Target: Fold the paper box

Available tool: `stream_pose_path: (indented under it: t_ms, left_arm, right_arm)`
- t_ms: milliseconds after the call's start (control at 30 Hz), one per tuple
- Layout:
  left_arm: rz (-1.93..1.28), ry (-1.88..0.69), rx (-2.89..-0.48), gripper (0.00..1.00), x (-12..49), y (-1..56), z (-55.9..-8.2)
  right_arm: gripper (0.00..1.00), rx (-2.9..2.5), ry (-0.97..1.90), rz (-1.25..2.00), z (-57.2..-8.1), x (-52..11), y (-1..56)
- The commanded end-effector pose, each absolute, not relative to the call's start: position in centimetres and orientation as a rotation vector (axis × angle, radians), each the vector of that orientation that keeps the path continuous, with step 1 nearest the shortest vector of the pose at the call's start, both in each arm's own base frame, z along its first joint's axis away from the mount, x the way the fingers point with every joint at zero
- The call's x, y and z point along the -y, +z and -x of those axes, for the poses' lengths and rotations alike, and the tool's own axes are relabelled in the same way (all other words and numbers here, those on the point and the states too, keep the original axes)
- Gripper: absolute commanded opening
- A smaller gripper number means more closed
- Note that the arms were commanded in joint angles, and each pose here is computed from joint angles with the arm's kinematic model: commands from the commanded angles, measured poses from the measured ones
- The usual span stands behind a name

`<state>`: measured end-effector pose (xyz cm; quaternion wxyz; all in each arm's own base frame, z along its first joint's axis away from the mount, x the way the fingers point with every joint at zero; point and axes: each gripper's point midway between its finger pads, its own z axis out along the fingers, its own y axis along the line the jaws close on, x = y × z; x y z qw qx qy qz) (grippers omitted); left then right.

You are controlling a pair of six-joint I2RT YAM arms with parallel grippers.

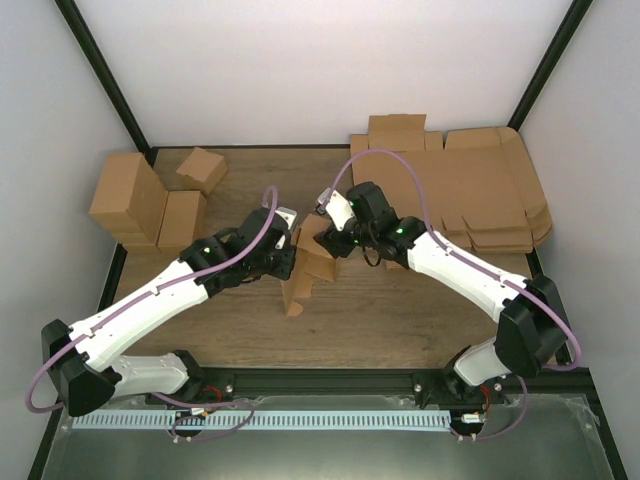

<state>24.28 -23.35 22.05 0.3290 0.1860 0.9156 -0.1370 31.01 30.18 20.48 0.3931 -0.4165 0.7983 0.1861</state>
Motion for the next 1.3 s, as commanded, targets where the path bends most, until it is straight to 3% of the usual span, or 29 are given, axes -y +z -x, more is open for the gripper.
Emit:
stream_pose_path:
  t_ms: [0, 200, 533, 900, 1267]
  left_arm:
    - [-0.492, -0.404, -2.347, 0.04, 23.9, 23.2, -24.6]
    - [-0.494, -0.427, -2.330, 0.04, 24.2, 23.9, -24.7]
    - [-0.511, -0.495, -2.293, 0.04, 25.3, 25.3, -24.9]
    - [-0.544, -0.621, -2.235, 0.04, 27.1, 28.3, -25.2]
    - [-0.530, -0.860, -2.198, 0.04, 28.5, 31.8, -26.1]
  right_arm:
    - [0.69, -2.006, 0.311, 1.046, -31.9, -29.5, 20.1]
    - [0.71, -1.999, 0.189, 1.042, -32.4, -28.9, 19.3]
    - [0.66, -1.977, 0.043, 1.021, -33.1, -28.5, 18.8]
    - [0.54, -1.956, -0.009, 1.007, -33.1, -28.3, 18.8]
    - [0.30, -1.946, 0.045, 0.957, -32.5, -28.2, 19.6]
